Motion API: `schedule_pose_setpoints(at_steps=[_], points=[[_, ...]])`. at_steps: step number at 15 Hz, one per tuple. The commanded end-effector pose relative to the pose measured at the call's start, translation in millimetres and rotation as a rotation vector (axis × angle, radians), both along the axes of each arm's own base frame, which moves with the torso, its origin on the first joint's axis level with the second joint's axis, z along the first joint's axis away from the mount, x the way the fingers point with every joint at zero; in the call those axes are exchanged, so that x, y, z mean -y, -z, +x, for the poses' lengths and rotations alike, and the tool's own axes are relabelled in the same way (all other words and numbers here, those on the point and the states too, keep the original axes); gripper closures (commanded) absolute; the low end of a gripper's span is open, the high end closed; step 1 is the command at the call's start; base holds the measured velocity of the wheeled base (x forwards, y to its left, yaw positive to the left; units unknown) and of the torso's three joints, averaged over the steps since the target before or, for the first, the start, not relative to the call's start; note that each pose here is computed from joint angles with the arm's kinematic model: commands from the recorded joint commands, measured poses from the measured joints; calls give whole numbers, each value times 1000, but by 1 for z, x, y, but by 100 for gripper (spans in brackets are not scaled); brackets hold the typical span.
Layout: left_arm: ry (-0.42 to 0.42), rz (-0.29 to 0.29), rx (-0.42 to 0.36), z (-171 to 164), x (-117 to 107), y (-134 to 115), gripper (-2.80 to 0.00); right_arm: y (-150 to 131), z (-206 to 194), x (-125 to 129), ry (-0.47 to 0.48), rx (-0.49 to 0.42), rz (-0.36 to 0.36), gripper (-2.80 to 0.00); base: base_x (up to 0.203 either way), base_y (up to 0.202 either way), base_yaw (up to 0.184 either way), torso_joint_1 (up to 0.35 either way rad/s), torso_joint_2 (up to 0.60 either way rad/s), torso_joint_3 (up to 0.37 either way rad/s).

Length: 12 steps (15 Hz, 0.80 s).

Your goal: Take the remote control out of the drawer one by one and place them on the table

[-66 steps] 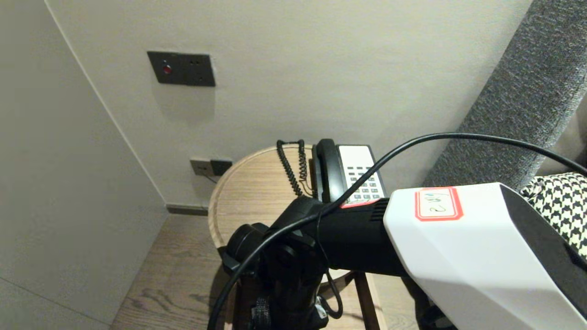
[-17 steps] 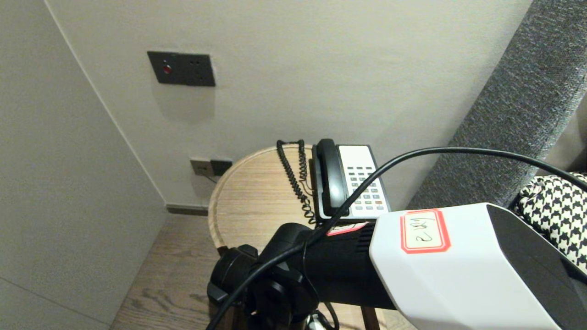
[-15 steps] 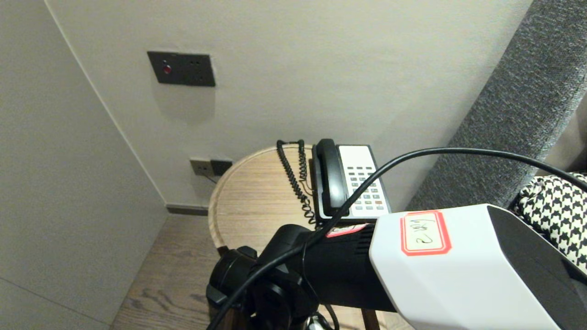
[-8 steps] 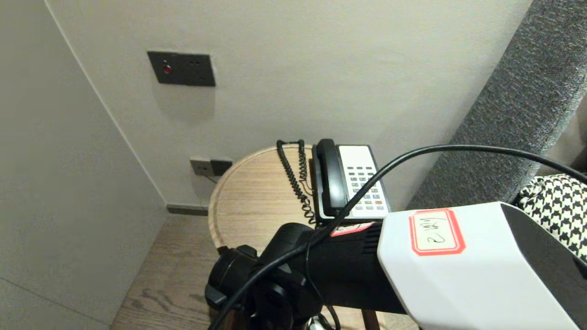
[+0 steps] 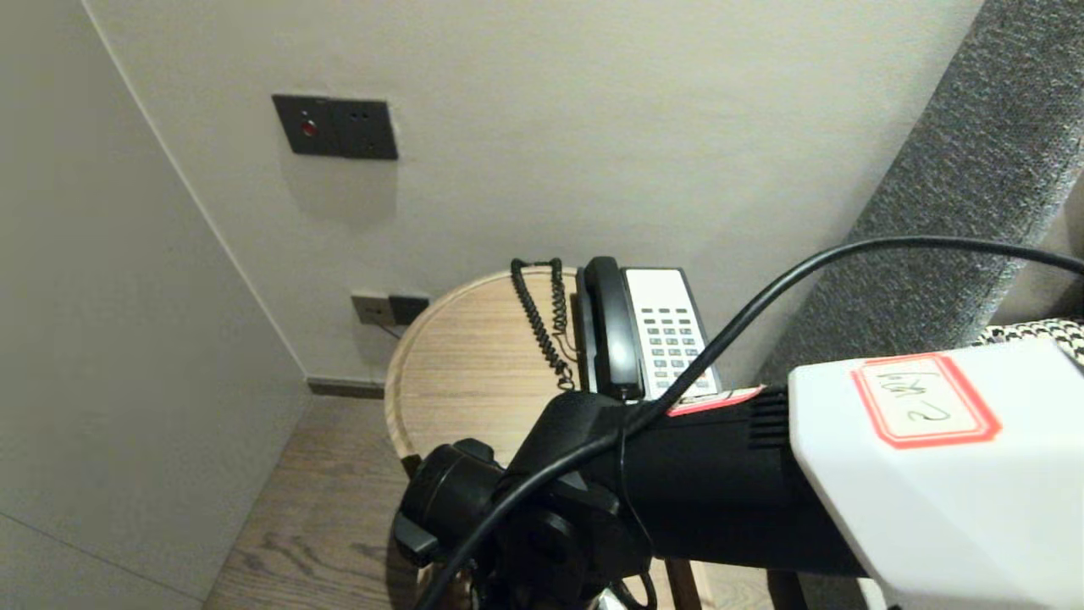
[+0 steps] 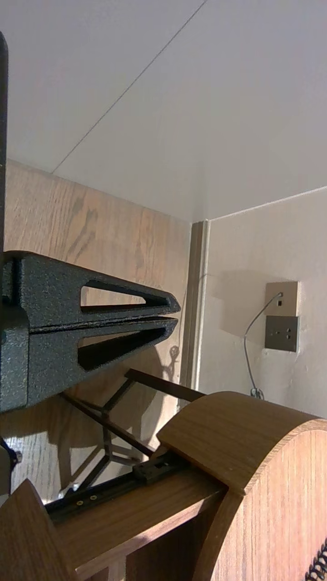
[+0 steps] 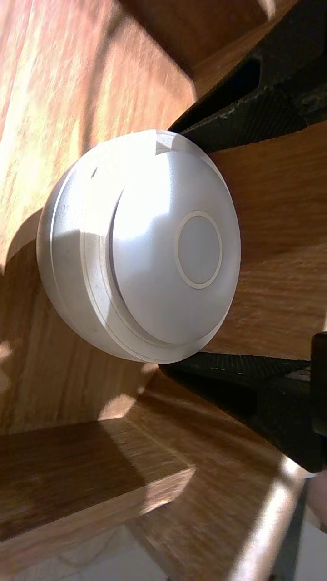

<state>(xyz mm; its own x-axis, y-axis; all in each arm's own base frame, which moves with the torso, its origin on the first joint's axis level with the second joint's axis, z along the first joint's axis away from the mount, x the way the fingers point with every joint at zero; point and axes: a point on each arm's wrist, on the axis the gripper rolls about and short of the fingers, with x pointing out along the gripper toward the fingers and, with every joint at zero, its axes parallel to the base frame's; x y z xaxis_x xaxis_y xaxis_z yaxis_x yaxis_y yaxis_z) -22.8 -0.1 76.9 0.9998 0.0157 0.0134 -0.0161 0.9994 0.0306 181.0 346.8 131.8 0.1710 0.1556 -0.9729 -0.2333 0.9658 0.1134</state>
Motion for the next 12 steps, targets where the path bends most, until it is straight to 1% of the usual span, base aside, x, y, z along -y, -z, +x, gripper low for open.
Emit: schedule_pose_setpoints(at_steps=[1,5,6,10,12], points=[[-1,0,3,0,0,0,0,-21,-5,13,8,16,36,0,0,0,0,0,0,0],[-1,0,3,0,0,0,0,-37,-13,32,12,21,50,0,0,0,0,0,0,0],[-1,0,3,0,0,0,0,-35,-16,38,11,11,34,0,0,0,0,0,0,0],[-1,0,2,0,0,0,0,-43,-27,64,10,15,36,0,0,0,0,0,0,0],[-1,0,3,0,0,0,0,-55,-25,80,32,29,58,0,0,0,0,0,0,0]])
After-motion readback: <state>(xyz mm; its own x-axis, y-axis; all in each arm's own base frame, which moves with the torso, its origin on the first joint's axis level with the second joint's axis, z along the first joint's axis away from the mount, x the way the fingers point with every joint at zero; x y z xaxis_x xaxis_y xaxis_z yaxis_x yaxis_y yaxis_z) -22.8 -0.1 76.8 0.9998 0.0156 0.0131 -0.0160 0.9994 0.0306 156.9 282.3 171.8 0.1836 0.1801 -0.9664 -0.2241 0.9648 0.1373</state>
